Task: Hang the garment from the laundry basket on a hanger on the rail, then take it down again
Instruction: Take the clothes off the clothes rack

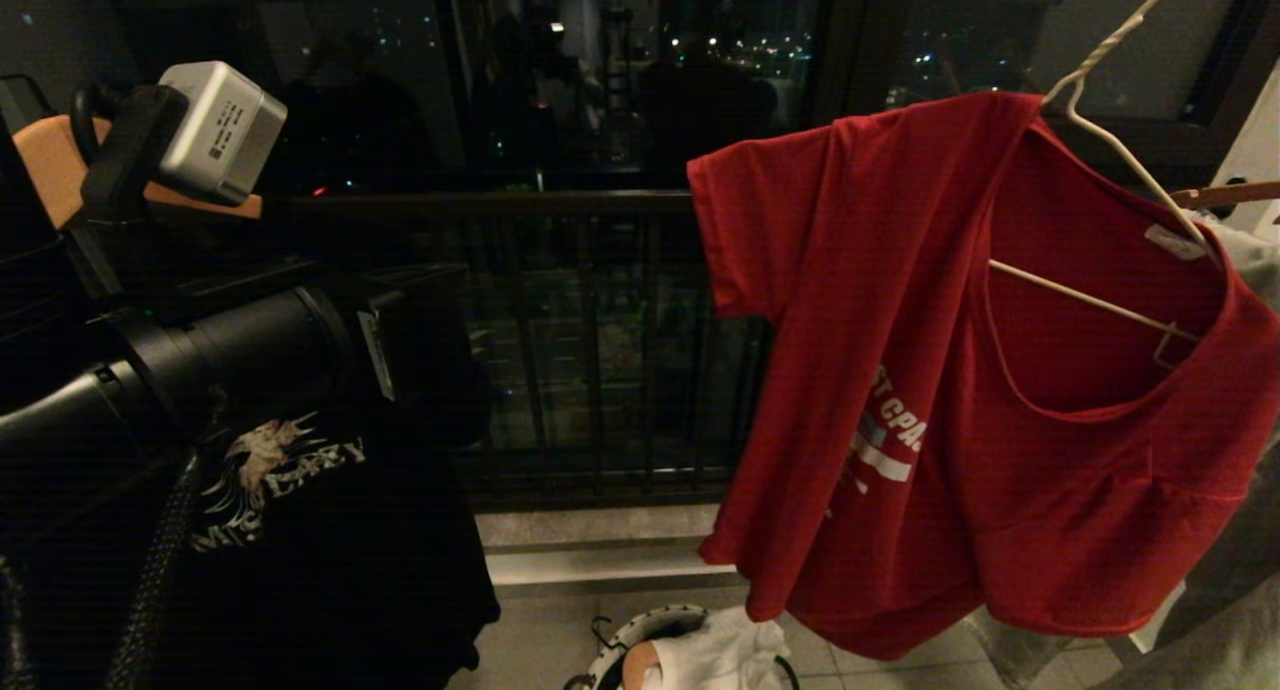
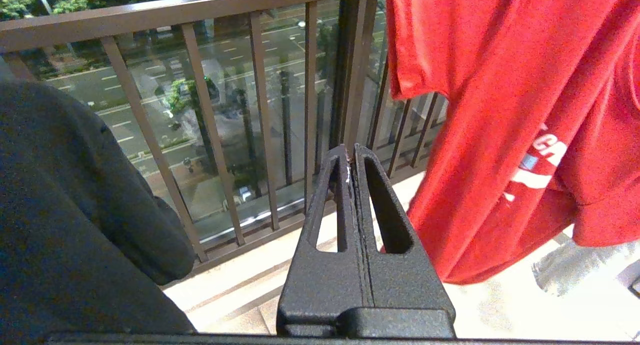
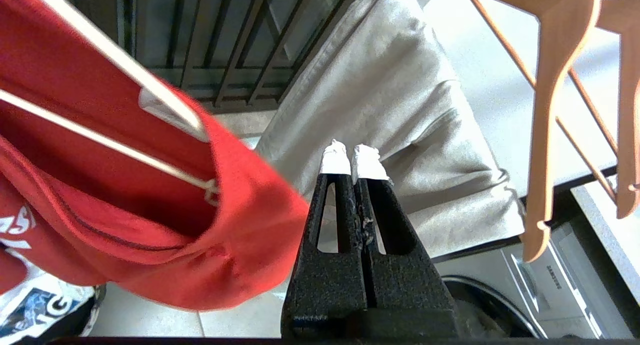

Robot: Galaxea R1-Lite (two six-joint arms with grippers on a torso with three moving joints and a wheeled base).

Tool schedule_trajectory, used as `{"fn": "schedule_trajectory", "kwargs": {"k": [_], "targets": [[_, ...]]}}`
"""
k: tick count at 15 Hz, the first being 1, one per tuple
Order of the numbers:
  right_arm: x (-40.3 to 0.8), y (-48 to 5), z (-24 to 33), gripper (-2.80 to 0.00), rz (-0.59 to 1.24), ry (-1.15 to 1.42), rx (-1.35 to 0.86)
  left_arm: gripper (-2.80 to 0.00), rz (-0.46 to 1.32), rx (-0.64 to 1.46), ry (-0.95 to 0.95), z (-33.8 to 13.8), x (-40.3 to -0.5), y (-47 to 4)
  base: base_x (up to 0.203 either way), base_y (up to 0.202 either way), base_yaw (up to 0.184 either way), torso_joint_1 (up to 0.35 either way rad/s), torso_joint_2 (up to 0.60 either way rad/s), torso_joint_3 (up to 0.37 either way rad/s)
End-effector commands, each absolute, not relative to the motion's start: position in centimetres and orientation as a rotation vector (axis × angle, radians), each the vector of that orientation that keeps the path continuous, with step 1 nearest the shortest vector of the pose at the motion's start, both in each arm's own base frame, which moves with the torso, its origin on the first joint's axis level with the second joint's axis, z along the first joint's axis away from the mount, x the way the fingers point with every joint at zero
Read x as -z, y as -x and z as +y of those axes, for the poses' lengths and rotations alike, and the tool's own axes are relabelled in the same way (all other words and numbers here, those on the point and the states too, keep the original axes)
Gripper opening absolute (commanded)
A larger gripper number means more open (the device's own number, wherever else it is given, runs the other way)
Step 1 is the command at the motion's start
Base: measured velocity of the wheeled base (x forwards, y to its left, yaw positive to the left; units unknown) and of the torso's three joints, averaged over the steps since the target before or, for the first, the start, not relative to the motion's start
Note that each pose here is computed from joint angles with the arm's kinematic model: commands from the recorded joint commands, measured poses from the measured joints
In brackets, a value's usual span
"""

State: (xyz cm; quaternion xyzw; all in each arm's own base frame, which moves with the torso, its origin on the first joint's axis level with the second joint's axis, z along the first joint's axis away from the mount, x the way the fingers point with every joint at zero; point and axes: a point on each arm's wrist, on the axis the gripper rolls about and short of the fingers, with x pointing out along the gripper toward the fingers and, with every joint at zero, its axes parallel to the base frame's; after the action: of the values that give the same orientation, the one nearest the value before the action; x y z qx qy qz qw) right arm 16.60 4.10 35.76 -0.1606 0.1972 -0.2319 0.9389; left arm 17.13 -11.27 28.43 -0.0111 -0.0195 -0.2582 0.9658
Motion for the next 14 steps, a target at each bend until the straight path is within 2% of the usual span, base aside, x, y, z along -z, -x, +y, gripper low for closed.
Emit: {"fn": "schedule_trajectory", "kwargs": {"k": [1, 5, 6, 7, 14], "targets": [[-35.4, -16.6, 4.1, -2.80, 0.418, 0.338, 0.471, -2.80, -0.040, 0.522, 0.023, -11.3, -28.4, -17.2, 0.000, 0.000, 0.000, 0.000, 0.00, 0.000], [-34.0, -17.1, 5.0, -2.80, 0.459, 0.372, 0.424, -2.80, -0.039, 0.520, 0.023, -11.3, -28.4, -17.2, 0.000, 0.000, 0.000, 0.000, 0.00, 0.000], [-33.9, -17.0, 5.3, -1.67, 0.462, 0.377, 0.408, -2.80, -0.040, 0.522, 0.023, -11.3, -28.4, -17.2, 0.000, 0.000, 0.000, 0.000, 0.00, 0.000], [-33.9, -16.8, 5.6, 0.00, 0.460, 0.377, 0.390, -2.80, -0.037, 0.522, 0.022, -11.3, -28.4, -17.2, 0.000, 0.000, 0.000, 0.000, 0.00, 0.000], [-33.5, -16.2, 5.8, 0.00, 0.462, 0.385, 0.374, -2.80, -0.038, 0.522, 0.021, -11.3, -28.4, -17.2, 0.000, 0.000, 0.000, 0.000, 0.00, 0.000]]}}
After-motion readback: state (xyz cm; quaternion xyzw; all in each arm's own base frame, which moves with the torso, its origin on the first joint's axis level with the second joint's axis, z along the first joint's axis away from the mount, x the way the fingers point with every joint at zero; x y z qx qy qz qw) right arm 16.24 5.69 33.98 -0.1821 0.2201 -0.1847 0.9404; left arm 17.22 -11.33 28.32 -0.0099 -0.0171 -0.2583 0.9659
